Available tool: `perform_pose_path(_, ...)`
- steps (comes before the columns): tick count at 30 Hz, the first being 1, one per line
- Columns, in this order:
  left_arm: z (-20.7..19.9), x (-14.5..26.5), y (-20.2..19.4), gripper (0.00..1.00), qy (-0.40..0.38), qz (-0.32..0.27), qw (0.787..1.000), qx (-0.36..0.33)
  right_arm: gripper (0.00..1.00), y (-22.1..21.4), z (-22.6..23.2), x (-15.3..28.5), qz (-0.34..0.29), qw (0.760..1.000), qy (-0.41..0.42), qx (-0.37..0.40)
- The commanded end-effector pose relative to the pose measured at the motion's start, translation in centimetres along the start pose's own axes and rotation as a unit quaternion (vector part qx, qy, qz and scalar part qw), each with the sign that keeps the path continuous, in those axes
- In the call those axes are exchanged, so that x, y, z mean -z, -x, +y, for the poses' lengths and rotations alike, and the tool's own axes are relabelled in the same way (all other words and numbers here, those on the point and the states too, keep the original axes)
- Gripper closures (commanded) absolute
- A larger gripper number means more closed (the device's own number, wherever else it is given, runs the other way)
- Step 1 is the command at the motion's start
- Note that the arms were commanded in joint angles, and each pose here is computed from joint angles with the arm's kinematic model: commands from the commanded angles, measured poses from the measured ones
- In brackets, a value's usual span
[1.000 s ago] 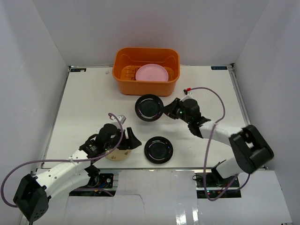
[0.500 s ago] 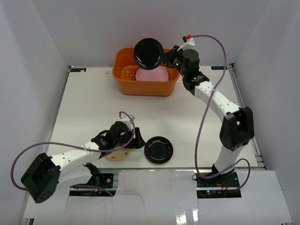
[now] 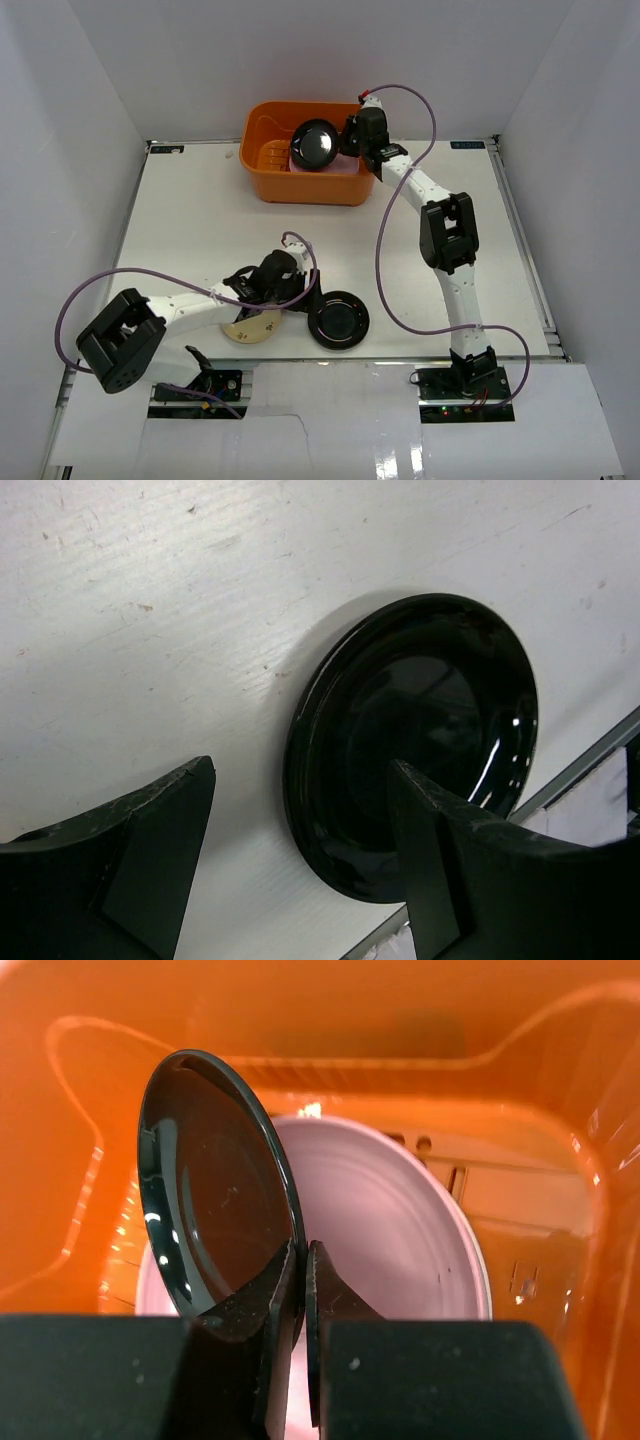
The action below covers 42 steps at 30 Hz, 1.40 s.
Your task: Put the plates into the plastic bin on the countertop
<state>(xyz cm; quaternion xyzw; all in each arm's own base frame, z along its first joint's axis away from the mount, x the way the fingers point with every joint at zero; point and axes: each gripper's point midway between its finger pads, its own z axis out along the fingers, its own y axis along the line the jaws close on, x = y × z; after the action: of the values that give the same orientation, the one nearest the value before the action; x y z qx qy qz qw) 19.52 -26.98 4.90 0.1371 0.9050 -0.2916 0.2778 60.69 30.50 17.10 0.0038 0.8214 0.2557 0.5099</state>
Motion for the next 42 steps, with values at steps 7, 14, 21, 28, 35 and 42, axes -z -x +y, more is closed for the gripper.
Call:
perform_pose_path(7, -0.3, -1.3, -0.6, 0.21, -0.007, 0.027, 0.999, -0.016, 0.48, 4.2, 2.0, 1.0, -0.048, 0.999, 0.021, 0.010)
perform_pose_path(14, -0.7, -1.8, -1.8, 0.26, -0.021, 0.055, 0.998, -0.005, 0.28, 9.1, 4.5, 7.7, -0.085, 0.994, 0.041, 0.047)
perform_pose_path(21, -0.1, -2.2, -3.4, 0.40, -0.014, 0.080, 0.997, 0.008, 0.33, 3.9, 5.5, 17.2, -0.048, 0.991, 0.117, 0.047)
perform_pose_path(28, 0.4, -2.5, -3.3, 0.77, -0.006, 0.059, 0.998, 0.021, 0.34, -5.1, 3.1, 26.0, -0.012, 0.989, 0.148, 0.015)
perform_pose_path(35, 0.0, -1.7, -2.7, 1.00, -0.013, 0.039, 0.999, 0.035, 0.31, -12.6, 0.3, 30.3, 0.050, 0.988, 0.144, 0.018)
perform_pose_path(42, -1.2, 2.8, 2.8, 1.00, 0.003, -0.061, 0.997, 0.041, 0.24, -14.2, -0.1, 32.6, 0.060, 0.986, 0.153, 0.017)
